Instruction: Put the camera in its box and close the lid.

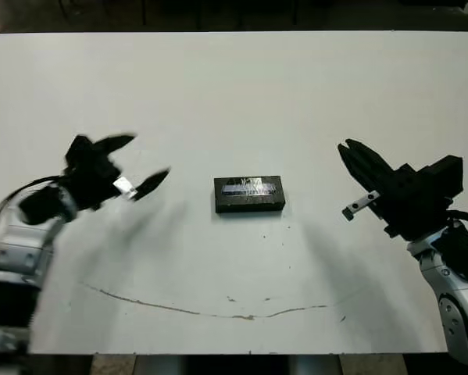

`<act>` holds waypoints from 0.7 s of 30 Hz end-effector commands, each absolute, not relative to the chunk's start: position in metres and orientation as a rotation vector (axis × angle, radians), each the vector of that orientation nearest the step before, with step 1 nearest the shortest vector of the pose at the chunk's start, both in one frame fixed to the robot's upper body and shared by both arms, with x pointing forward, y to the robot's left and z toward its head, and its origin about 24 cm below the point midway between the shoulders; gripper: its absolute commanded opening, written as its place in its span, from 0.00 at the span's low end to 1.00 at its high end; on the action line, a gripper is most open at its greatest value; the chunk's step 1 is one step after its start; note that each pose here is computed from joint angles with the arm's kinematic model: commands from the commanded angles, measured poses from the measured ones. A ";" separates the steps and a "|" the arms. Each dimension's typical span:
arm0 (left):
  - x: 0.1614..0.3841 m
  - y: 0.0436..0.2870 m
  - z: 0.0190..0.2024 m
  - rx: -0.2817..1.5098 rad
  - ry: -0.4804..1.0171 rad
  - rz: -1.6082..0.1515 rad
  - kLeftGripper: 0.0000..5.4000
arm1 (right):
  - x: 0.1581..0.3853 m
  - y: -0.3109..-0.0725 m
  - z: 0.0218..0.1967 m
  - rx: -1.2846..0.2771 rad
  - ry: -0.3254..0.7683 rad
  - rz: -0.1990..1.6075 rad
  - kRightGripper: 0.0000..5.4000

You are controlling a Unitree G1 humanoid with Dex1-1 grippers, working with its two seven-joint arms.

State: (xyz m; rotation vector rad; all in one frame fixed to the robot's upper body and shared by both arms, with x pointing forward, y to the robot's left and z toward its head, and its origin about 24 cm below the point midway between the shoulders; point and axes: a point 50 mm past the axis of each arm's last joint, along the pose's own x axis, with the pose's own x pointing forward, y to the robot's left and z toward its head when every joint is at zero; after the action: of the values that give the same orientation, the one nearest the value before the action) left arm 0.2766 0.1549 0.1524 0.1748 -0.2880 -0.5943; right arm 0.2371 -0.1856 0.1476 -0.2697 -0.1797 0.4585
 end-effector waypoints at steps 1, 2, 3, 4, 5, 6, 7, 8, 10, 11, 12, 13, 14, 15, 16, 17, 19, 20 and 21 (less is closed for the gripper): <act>0.266 0.124 0.156 0.071 -0.244 -0.483 0.64 | 0.237 -0.189 0.136 -0.253 -0.114 0.408 0.00; 0.266 0.118 0.156 0.063 -0.217 -0.457 0.61 | 0.238 -0.189 0.135 -0.251 -0.109 0.399 0.00; 0.268 0.113 0.155 0.062 -0.190 -0.438 0.57 | 0.238 -0.189 0.135 -0.253 -0.106 0.388 0.00; 0.269 0.108 0.154 0.063 -0.164 -0.429 0.54 | 0.238 -0.189 0.134 -0.260 -0.106 0.378 0.00; 0.270 0.103 0.153 0.065 -0.141 -0.428 0.50 | 0.239 -0.190 0.133 -0.264 -0.105 0.371 0.00; 0.271 0.097 0.151 0.059 -0.118 -0.432 0.47 | 0.239 -0.190 0.132 -0.264 -0.104 0.365 0.00; 0.271 0.092 0.149 0.045 -0.097 -0.437 0.43 | 0.239 -0.191 0.131 -0.263 -0.104 0.362 0.00; 0.270 0.087 0.147 0.031 -0.077 -0.444 0.40 | 0.239 -0.191 0.130 -0.262 -0.104 0.359 0.00; 0.268 0.077 0.142 0.015 -0.039 -0.453 0.33 | 0.240 -0.192 0.129 -0.263 -0.102 0.348 0.00; 0.268 0.071 0.138 0.013 -0.018 -0.459 0.29 | 0.240 -0.192 0.128 -0.259 -0.100 0.345 0.00; 0.267 0.067 0.136 0.012 -0.002 -0.463 0.26 | 0.240 -0.192 0.128 -0.256 -0.099 0.342 0.00; 0.266 0.061 0.130 0.007 0.028 -0.466 0.22 | 0.240 -0.192 0.127 -0.252 -0.097 0.341 0.00; 0.266 0.056 0.126 0.005 0.050 -0.465 0.19 | 0.240 -0.192 0.127 -0.247 -0.095 0.341 0.00; 0.265 0.051 0.120 0.000 0.075 -0.464 0.15 | 0.240 -0.192 0.127 -0.246 -0.095 0.341 0.00; 0.264 0.047 0.114 -0.006 0.101 -0.464 0.12 | 0.240 -0.191 0.127 -0.244 -0.097 0.343 0.00; 0.264 0.044 0.110 -0.005 0.125 -0.462 0.08 | 0.240 -0.191 0.127 -0.244 -0.098 0.344 0.00; 0.264 0.039 0.098 0.011 0.181 -0.462 0.02 | 0.240 -0.190 0.127 -0.247 -0.097 0.344 0.00; 0.264 0.037 0.090 0.020 0.212 -0.468 0.01 | 0.240 -0.190 0.128 -0.249 -0.098 0.345 0.00; 0.263 0.035 0.082 0.024 0.248 -0.475 0.01 | 0.239 -0.190 0.128 -0.250 -0.101 0.346 0.00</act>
State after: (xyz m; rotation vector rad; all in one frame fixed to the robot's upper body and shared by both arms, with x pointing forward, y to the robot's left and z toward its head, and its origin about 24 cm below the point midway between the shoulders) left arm 0.2658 0.0330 0.1026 0.0002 0.1538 -0.4894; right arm 0.2407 -0.1886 0.1326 -0.2508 -0.1227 0.3557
